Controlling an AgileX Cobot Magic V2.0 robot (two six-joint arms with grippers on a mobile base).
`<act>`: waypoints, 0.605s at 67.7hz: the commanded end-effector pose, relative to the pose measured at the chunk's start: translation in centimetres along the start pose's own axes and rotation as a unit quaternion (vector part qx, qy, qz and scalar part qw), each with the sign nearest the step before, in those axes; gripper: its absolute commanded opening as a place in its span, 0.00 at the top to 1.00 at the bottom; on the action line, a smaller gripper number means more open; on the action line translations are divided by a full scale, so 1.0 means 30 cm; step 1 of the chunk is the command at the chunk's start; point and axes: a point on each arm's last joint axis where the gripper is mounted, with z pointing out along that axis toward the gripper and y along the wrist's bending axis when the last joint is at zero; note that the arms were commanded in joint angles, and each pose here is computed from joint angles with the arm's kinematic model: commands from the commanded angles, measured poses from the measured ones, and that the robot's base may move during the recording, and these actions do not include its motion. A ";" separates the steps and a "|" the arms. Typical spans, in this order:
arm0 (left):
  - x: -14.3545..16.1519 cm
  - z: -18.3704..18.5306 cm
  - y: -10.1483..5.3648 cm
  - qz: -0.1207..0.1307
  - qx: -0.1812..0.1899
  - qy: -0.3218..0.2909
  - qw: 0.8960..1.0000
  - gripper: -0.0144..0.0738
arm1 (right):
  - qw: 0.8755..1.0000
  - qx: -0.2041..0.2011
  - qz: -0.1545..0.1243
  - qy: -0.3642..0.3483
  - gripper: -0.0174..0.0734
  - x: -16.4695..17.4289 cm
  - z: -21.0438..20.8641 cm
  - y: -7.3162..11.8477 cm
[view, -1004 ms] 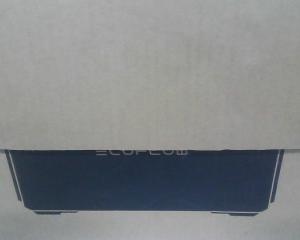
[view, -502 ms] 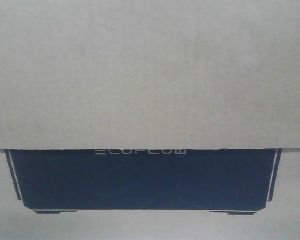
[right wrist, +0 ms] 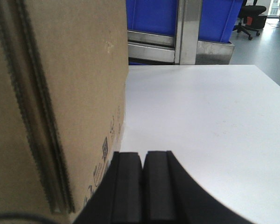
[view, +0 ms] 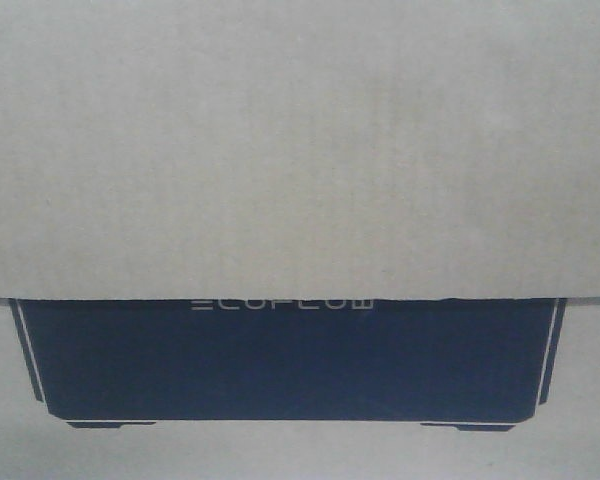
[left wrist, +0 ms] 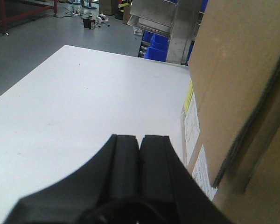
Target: Grab box from left shelf to table start
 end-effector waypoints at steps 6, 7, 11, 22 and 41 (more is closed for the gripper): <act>-0.029 -0.005 -0.004 -0.002 0.006 -0.047 0.999 0.94 | 0.999 0.001 0.000 -0.051 0.74 -0.026 -0.003 0.000; -0.029 -0.005 -0.004 -0.002 0.006 -0.047 0.999 0.94 | 0.999 0.001 0.000 -0.051 0.74 -0.026 -0.003 0.000; -0.029 -0.005 -0.004 -0.002 0.006 -0.047 0.999 0.94 | 0.999 0.001 0.000 -0.051 0.74 -0.026 -0.003 0.000; -0.029 -0.005 -0.004 -0.002 0.006 -0.047 0.999 0.94 | 0.999 0.001 0.000 -0.051 0.74 -0.026 -0.003 0.000; -0.029 -0.005 -0.004 -0.002 0.006 -0.047 0.999 0.94 | 0.999 0.001 0.000 -0.051 0.74 -0.026 -0.003 0.000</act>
